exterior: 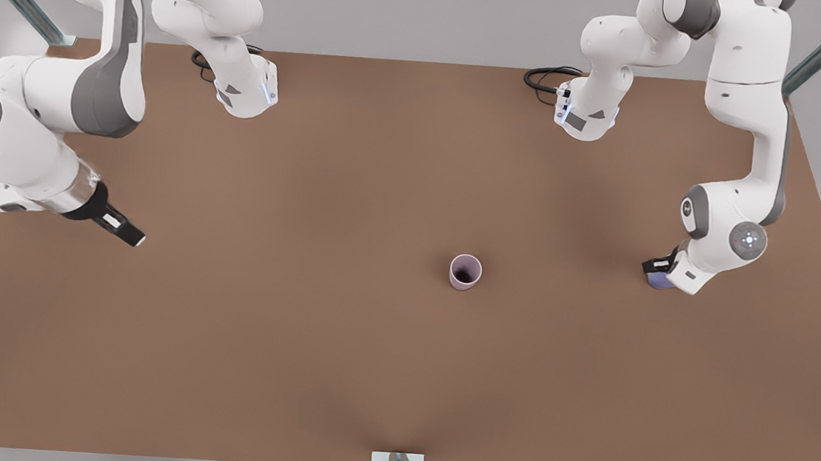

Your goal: Stack the cups, with the pink cup at the bottom and the purple cup at the top

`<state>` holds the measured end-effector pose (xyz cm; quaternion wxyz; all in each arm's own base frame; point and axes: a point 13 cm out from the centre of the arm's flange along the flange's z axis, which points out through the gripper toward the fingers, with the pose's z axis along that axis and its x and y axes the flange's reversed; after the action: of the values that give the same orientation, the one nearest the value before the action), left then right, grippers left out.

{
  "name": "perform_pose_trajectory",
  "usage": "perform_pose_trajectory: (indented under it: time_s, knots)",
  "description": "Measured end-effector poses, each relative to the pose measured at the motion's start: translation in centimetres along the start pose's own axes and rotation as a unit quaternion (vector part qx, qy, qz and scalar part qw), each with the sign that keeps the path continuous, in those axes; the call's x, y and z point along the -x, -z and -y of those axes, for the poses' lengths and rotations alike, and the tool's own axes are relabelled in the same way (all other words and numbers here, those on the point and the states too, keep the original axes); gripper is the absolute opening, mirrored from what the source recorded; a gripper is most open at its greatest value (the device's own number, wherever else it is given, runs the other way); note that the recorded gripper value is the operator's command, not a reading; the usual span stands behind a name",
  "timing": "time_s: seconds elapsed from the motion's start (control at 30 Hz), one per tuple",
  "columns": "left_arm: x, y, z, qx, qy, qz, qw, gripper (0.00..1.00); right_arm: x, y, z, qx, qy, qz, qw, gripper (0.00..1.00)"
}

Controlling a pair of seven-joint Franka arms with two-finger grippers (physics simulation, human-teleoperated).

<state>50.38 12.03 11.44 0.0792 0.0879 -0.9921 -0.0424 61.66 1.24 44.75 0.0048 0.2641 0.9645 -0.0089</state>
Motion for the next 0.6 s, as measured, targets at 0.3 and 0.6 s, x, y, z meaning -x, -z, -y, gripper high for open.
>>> perform_pose_trajectory:
  time_s: [0.3, 0.6]
  knots:
    - [0.3, -1.7, -0.1, 0.003, 0.000, -0.001, 1.000, 0.43, 4.2, 3.2, 5.7, 0.015, 0.043, 0.020, 0.999, 1.00]
    - [1.0, -1.5, -0.4, 0.004, 0.005, 0.009, 1.000, 0.21, 3.8, 3.2, 4.6, 0.015, 0.114, 0.020, 0.993, 1.00]
